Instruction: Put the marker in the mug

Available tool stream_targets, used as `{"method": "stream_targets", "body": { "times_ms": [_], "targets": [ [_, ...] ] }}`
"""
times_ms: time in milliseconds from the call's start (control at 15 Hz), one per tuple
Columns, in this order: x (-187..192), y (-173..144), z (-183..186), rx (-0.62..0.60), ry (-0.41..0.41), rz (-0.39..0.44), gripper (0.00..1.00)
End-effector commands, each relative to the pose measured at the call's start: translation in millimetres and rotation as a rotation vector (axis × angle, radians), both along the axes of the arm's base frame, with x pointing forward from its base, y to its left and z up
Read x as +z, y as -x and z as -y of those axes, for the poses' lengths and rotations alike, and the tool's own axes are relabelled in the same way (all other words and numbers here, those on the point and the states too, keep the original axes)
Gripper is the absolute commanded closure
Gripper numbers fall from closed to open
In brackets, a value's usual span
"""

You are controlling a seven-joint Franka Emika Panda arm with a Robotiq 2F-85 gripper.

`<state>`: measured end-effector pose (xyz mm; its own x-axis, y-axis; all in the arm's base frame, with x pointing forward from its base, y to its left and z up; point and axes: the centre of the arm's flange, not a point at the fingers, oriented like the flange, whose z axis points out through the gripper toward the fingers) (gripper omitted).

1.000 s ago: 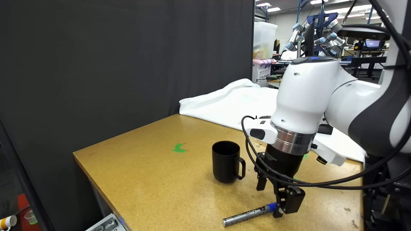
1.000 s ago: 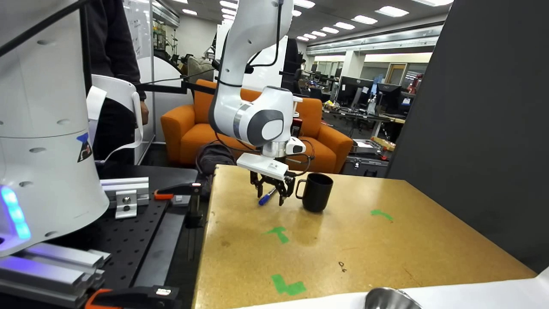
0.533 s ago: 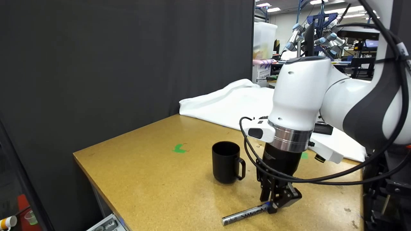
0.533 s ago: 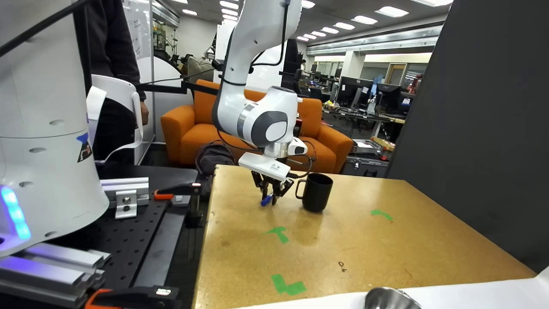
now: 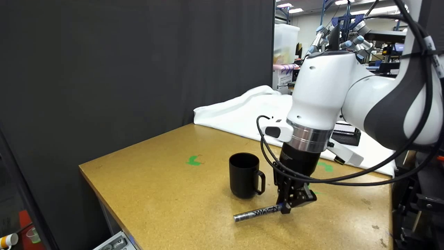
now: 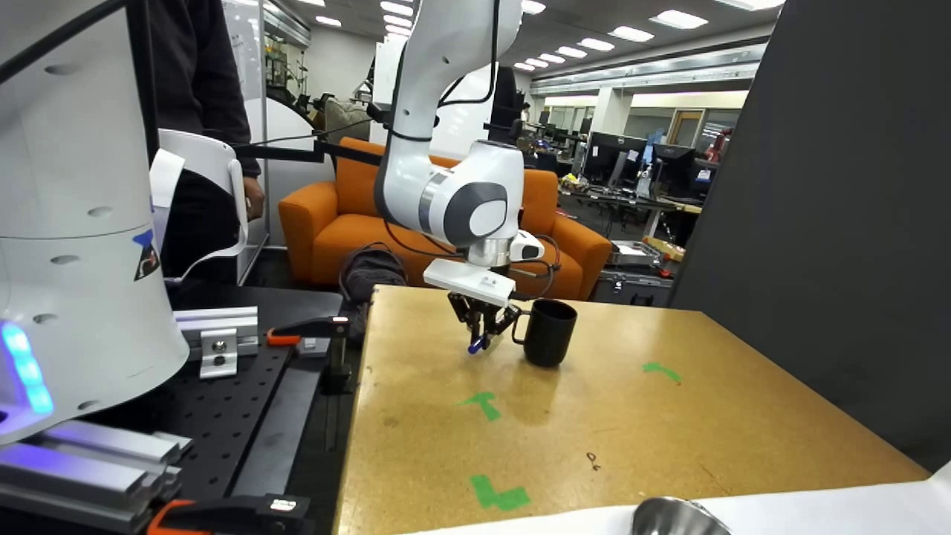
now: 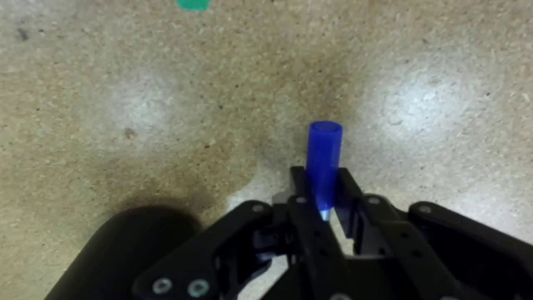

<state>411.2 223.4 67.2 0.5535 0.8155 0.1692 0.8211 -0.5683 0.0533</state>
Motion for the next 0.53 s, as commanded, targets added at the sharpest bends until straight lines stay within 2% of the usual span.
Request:
{"method": "stream_targets", "body": {
  "times_ms": [0, 200, 467],
  "targets": [
    [43, 5, 6, -0.018, 0.045, 0.043, 0.95],
    [76, 12, -2, 0.019, 0.06, 0.026, 0.95],
    [109, 31, -13, 0.012, 0.148, -0.014, 0.95]
  ]
}}
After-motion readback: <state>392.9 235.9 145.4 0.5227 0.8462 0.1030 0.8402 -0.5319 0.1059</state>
